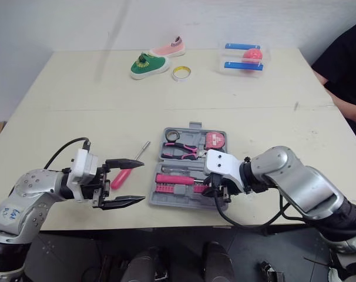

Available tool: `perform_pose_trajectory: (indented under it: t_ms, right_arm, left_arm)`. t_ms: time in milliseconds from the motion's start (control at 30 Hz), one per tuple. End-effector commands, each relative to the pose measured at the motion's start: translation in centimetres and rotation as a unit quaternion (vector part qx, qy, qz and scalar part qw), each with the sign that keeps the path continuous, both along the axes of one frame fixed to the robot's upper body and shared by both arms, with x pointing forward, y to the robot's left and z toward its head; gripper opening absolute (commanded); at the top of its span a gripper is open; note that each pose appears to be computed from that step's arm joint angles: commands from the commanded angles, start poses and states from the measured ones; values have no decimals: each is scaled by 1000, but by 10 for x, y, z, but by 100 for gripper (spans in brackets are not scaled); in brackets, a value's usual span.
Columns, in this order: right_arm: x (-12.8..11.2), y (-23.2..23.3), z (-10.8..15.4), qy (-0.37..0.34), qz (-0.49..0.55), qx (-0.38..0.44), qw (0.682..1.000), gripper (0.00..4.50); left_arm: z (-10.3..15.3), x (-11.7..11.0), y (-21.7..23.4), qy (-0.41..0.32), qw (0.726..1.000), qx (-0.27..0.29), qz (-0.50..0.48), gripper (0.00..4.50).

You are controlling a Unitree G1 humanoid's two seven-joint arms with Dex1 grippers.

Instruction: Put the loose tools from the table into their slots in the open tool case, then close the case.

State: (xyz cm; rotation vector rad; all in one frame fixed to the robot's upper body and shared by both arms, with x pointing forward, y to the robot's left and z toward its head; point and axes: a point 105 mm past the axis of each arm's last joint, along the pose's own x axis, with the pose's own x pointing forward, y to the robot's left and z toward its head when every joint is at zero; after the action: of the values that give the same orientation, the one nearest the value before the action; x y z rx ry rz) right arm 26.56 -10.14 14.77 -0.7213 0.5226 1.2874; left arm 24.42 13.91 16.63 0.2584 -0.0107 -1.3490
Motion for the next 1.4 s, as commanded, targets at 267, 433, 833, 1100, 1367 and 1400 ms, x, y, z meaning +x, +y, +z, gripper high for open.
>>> perform_pose_trajectory:
  t_ms: [267,433,833,1100,1367,1400]
  right_arm:
    - [5,12,-4,-23,13,-38,999,78]
    - [12,18,-9,-31,12,-41,999,78]
    - [2,35,-15,8,25,-27,999,78]
    - [1,31,-16,19,25,-41,999,78]
    - [-1,32,-4,18,29,1,999,250]
    - [-2,31,4,20,42,17,999,295]
  left_arm:
    - [2,-14,-5,2,1000,0,-7,450]
    - [2,-14,-6,-1,1000,2,-2,450]
    - [4,-14,-2,3,1000,4,13,450]
    - [3,-16,-2,7,1000,6,14,450]
    - [2,-16,-2,8,1000,5,14,450]
    - [2,-15,-2,8,1000,4,15,450]
